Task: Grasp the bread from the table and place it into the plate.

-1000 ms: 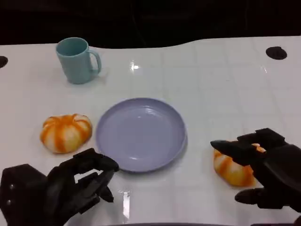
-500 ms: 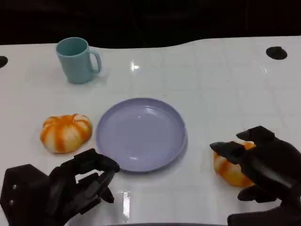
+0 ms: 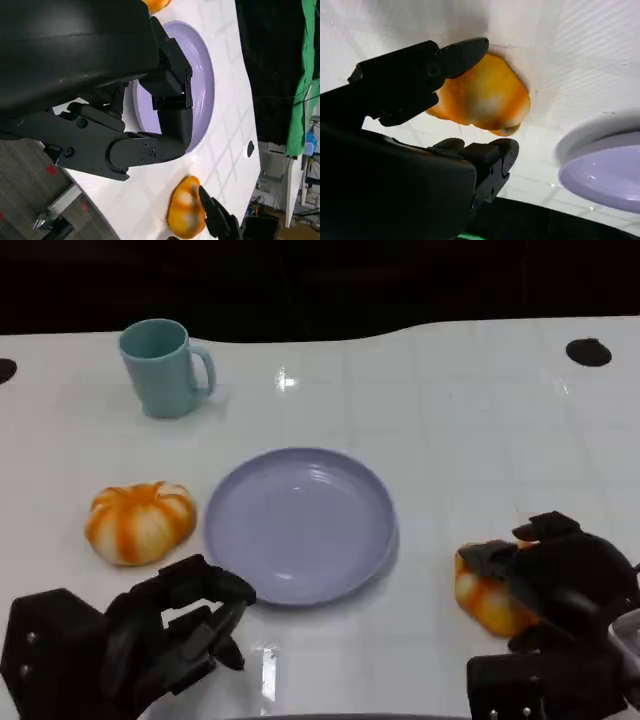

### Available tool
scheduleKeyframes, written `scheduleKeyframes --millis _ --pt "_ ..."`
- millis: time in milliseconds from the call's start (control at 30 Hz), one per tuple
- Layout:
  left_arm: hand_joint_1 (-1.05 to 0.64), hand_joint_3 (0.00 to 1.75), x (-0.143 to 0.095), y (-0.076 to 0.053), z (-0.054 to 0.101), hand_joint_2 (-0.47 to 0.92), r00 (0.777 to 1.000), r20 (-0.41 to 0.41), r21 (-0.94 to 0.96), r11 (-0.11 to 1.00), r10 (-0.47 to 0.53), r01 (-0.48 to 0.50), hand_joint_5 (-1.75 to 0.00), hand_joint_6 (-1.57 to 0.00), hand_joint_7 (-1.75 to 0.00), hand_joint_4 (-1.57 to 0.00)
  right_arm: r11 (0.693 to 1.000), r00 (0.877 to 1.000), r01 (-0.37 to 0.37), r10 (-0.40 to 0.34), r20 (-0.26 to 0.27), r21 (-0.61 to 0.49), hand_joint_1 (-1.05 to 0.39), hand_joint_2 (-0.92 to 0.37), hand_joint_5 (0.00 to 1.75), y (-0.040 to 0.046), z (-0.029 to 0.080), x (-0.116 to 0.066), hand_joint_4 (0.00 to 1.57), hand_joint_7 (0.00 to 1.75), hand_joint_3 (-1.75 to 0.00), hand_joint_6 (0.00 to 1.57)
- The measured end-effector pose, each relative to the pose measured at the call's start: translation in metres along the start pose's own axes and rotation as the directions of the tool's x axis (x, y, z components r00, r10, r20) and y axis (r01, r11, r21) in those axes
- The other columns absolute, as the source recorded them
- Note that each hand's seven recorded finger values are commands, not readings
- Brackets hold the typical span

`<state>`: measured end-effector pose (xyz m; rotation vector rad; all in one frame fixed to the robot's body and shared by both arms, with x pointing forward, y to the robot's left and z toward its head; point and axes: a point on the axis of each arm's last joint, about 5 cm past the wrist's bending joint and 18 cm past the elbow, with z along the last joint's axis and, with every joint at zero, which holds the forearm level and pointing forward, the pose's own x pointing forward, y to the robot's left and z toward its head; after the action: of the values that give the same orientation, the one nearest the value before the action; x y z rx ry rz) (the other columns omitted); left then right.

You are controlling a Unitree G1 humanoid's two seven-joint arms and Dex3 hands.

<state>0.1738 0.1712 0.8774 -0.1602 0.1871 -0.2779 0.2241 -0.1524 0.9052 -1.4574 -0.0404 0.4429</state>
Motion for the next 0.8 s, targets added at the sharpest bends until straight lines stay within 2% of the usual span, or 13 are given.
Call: scheduleKeyframes --millis 167,267,300,333,367,400,500,600,633,667,700,733,800 --pt "-0.43 0.44 0.000 0.000 0.000 0.92 1.000 0.003 0.001 1.000 -0.001 0.001 -1.75 -0.63 -1.31 -0.62 1.000 1.000 -0.026 0.026 -0.007 -0.016 -0.45 -0.85 0.33 0.0012 0.000 0.008 0.19 0.02 -0.01 0.43" --pt "-0.44 0.44 0.000 -0.001 0.001 0.92 1.000 0.008 0.003 1.000 -0.003 0.003 -1.75 -0.63 -1.31 -0.62 1.000 1.000 -0.019 0.019 -0.005 -0.023 -0.41 -0.88 0.31 0.0021 -0.001 0.013 0.53 0.05 0.00 0.67" --pt "-0.45 0.44 0.000 -0.001 0.001 0.92 1.000 0.007 0.003 1.000 -0.002 0.002 -1.75 -0.64 -1.30 -0.62 1.000 1.000 -0.010 0.010 -0.003 -0.021 -0.36 -0.88 0.39 0.0024 -0.002 0.015 0.78 0.10 0.00 0.83" --pt "-0.45 0.43 0.000 -0.001 0.001 0.92 1.000 0.008 0.003 1.000 -0.003 0.003 -1.75 -0.64 -1.30 -0.62 1.000 1.000 0.002 -0.002 0.003 -0.010 -0.33 -0.88 0.46 0.0032 -0.003 0.017 0.90 0.11 0.00 0.93" --pt "-0.45 0.43 0.000 -0.001 0.001 0.92 1.000 0.007 0.003 1.000 -0.003 0.003 -1.74 -0.64 -1.30 -0.62 1.000 1.000 0.021 -0.021 0.012 0.005 -0.31 -0.88 0.55 0.0044 -0.003 0.019 0.96 0.10 0.00 1.00" --pt "-0.45 0.44 0.000 -0.001 0.001 0.92 1.000 0.008 0.003 1.000 -0.003 0.003 -1.74 -0.63 -1.30 -0.61 0.999 0.999 0.041 -0.041 0.020 0.025 -0.27 -0.89 0.83 0.0062 -0.004 0.020 0.97 0.09 0.00 1.10" --pt "-0.44 0.44 -0.001 -0.002 0.003 0.92 1.000 0.014 0.005 1.000 -0.006 0.006 -1.75 -0.63 -1.30 -0.61 0.992 0.994 0.100 -0.103 0.037 0.083 -0.20 -0.88 1.45 0.0092 -0.005 0.027 0.86 0.09 0.00 1.22" --pt "-0.44 0.44 -0.001 -0.003 0.003 0.92 1.000 0.013 0.003 1.000 -0.009 0.009 -1.75 -0.63 -1.30 -0.61 0.984 0.987 0.146 -0.152 0.058 0.106 -0.14 -0.90 1.68 0.0110 -0.007 0.032 0.88 0.16 -0.02 1.33" --pt "-0.44 0.44 -0.001 -0.003 0.003 0.92 1.000 0.011 0.001 1.000 -0.009 0.009 -1.75 -0.63 -1.30 -0.62 0.981 0.984 0.158 -0.166 0.066 0.112 -0.13 -0.91 1.72 0.0120 -0.008 0.033 0.90 0.32 -0.07 1.30" --pt "-0.45 0.44 -0.001 -0.003 0.003 0.92 1.000 0.008 0.000 1.000 -0.008 0.008 -1.75 -0.64 -1.30 -0.62 0.979 0.981 0.170 -0.179 0.075 0.116 -0.12 -0.87 1.73 0.0132 -0.009 0.035 0.91 0.69 -0.17 1.15" --pt "-0.44 0.44 -0.001 -0.003 0.003 0.92 1.000 0.005 -0.001 1.000 -0.007 0.007 -1.75 -0.63 -1.30 -0.62 0.976 0.978 0.180 -0.191 0.085 0.118 -0.13 -0.81 1.74 0.0142 -0.010 0.036 0.92 1.07 -0.34 1.00" --pt "-0.44 0.44 -0.001 -0.003 0.002 0.92 1.000 0.003 -0.002 1.000 -0.006 0.006 -1.75 -0.63 -1.30 -0.61 0.974 0.975 0.190 -0.202 0.092 0.122 -0.13 -0.66 1.74 0.0146 -0.010 0.038 0.92 1.40 -0.65 0.86" --pt "-0.43 0.45 -0.001 -0.003 0.002 0.92 1.000 0.002 -0.002 1.000 -0.006 0.006 -1.75 -0.63 -1.29 -0.61 0.970 0.970 0.208 -0.221 0.097 0.127 -0.13 -0.54 1.75 0.0162 -0.012 0.040 0.92 1.63 -0.89 0.75"
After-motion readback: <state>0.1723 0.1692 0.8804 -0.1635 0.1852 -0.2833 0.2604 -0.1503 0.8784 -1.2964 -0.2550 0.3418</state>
